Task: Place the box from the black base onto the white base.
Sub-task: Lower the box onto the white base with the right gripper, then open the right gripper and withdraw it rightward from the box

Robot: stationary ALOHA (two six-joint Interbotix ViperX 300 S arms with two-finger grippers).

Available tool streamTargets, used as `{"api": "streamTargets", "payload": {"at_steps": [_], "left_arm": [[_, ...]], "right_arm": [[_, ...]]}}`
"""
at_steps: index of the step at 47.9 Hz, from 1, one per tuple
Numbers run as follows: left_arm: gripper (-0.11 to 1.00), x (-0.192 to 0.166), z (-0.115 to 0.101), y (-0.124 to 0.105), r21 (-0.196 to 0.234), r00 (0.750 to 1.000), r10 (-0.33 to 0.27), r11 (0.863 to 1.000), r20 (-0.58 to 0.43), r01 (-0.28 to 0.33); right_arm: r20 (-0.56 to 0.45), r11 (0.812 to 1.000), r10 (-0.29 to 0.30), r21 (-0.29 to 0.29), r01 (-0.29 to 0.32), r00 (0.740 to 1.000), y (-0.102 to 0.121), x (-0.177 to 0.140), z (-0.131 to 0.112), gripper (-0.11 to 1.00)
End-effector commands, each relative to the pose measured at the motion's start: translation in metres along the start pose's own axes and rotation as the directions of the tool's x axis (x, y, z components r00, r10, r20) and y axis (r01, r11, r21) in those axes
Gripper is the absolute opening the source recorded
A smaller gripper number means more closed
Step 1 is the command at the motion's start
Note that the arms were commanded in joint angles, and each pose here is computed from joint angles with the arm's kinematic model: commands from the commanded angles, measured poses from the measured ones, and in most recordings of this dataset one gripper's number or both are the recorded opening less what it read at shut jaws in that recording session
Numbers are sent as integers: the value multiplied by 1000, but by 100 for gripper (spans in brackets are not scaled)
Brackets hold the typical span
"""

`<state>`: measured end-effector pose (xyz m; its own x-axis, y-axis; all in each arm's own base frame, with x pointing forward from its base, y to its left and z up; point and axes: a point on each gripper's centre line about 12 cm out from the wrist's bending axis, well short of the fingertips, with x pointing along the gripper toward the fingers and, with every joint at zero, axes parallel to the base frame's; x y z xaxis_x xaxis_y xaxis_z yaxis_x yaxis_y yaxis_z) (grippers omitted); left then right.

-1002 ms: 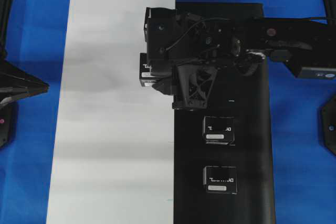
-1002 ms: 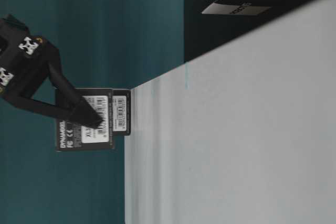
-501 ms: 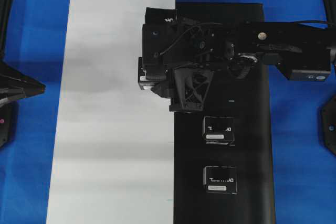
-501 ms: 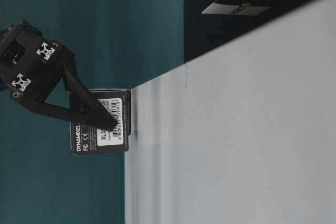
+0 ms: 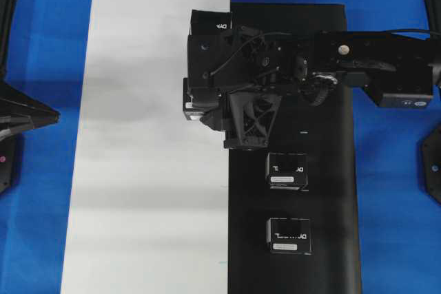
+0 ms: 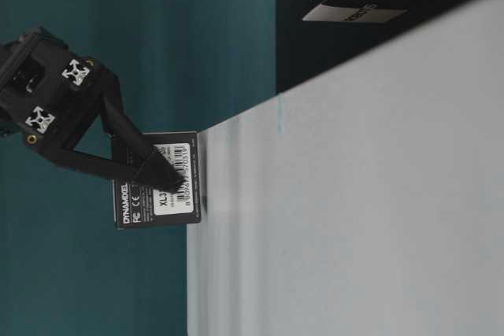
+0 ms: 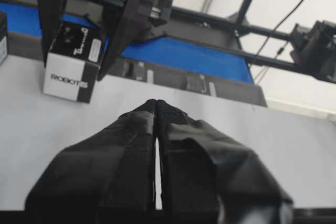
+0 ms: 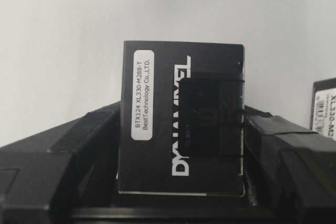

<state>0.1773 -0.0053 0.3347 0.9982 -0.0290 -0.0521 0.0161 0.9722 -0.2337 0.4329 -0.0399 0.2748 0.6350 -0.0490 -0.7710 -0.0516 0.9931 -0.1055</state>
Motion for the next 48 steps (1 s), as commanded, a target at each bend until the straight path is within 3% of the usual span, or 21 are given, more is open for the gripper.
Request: {"api": "streamTargets", "payload": {"at_steps": [1,37,41,48], "left_arm": [[1,1,5,-2,2,1000,-6,1000,13,6],[1,1,5,-1,2,1000,-4,1000,13,4],[1,1,5,-1,2,1000,-4,1000,13,4],[1,1,5,-1,2,1000,-4,1000,13,4]], "right_arm": [[7,1000,5,-1,-5,1000,3,2,1,68],[12,1000,4,13,-4,1000,4,11,-10,70],[13,1000,1,17,-2,1000,3,11,-10,74],[12,1000,-2,22,1,1000,1,11,-10,91]]}}
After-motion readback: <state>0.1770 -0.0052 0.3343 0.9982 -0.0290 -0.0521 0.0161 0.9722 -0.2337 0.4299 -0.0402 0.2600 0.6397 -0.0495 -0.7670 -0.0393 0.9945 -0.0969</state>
